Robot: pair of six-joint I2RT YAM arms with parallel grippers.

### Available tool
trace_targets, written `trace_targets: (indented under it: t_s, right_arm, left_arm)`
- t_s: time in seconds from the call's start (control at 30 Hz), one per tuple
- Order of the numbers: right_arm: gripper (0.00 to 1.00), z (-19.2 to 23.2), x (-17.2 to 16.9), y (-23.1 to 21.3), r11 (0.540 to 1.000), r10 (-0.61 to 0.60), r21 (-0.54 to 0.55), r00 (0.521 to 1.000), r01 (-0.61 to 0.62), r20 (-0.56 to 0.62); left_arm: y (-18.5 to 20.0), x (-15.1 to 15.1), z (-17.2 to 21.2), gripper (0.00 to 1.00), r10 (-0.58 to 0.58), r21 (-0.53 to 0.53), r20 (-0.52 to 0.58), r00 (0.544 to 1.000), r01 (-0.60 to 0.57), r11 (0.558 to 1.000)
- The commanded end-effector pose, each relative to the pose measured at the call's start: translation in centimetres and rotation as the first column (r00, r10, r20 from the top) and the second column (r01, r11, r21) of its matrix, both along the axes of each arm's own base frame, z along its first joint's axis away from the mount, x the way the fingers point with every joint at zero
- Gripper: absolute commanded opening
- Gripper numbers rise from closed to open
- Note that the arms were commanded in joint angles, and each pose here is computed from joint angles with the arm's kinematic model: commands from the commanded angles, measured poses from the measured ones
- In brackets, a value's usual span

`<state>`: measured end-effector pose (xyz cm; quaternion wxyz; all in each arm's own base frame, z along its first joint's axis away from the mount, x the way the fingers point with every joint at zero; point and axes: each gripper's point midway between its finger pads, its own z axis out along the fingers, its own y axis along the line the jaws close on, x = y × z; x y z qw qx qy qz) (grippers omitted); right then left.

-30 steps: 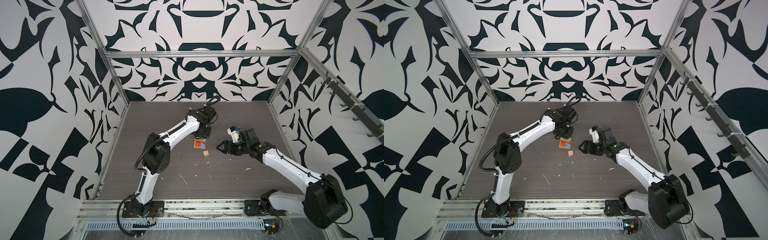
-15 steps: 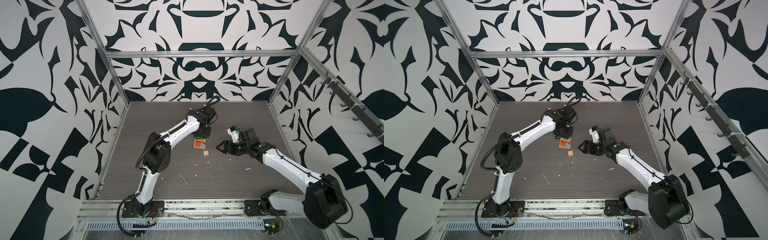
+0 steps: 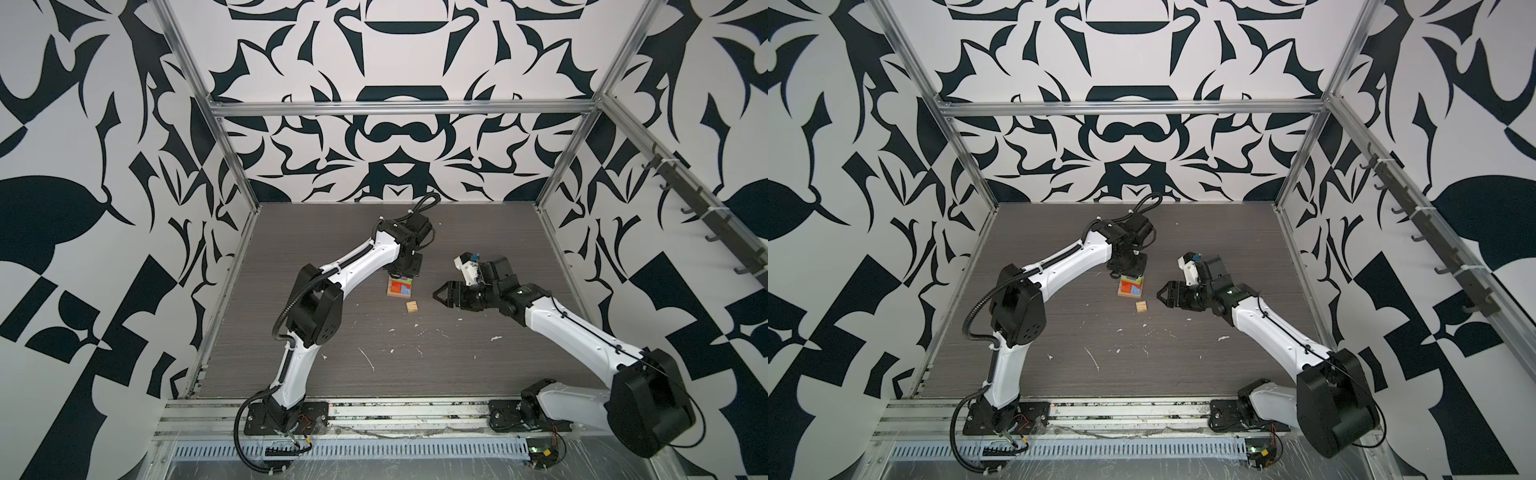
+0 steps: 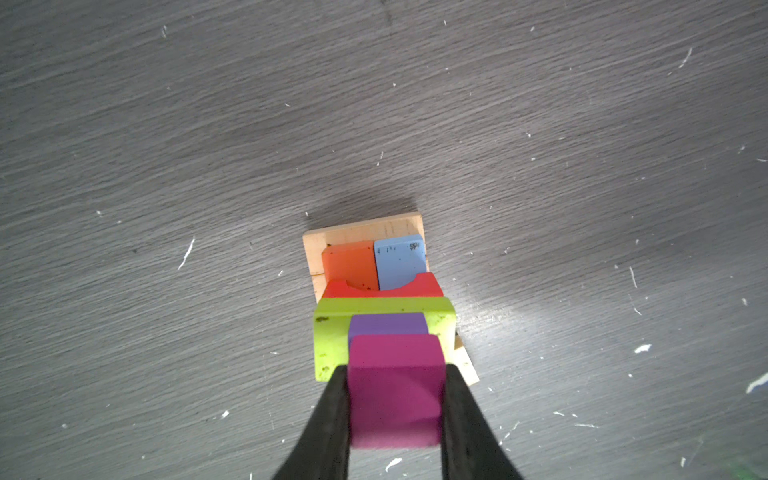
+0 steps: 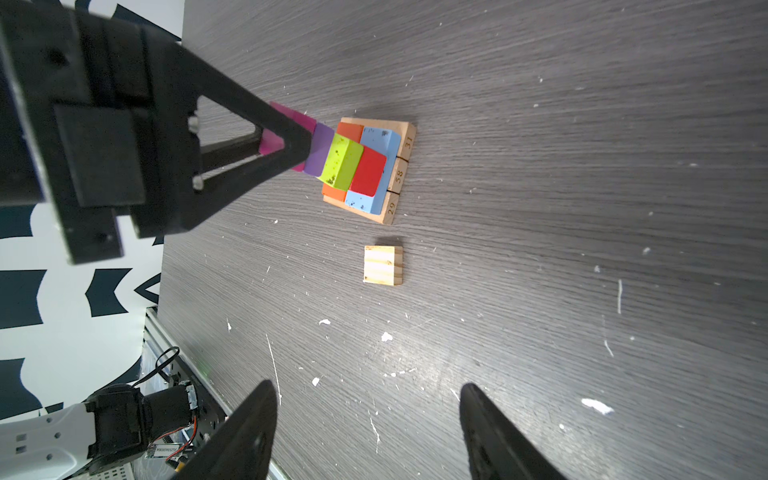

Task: Build the wood block tower
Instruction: 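Lower the magenta cube onto the purple cube and open the left gripper, then raise the left gripper off the stack and move toward the plain wooden cube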

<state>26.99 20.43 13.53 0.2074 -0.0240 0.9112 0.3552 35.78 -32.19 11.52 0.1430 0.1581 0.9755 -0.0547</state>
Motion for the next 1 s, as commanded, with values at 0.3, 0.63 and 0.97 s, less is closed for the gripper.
trace_targets:
  t_s: [0.3,0.63,0.97]
  right_arm:
    - [0.74,0.33,0.28,0.05,1.0,0.006,-0.011,1.0,-0.006,0.025]
    - [0.74,0.32,0.18,0.02,1.0,0.007,-0.011,1.0,-0.007,0.025]
    - [0.74,0.37,0.09,-0.12,1.0,0.005,-0.015,1.0,-0.004,0.03]
  left_arm:
    - [0.64,-0.45,-1.49,0.37,0.004,0.033,-0.05,0.999,-0.002,0.999]
    - [0.68,-0.41,-1.43,0.5,0.005,0.034,-0.047,0.999,-0.004,0.999]
    - [0.59,-0.27,-0.68,0.63,0.005,0.022,-0.032,0.999,-0.005,1.0]
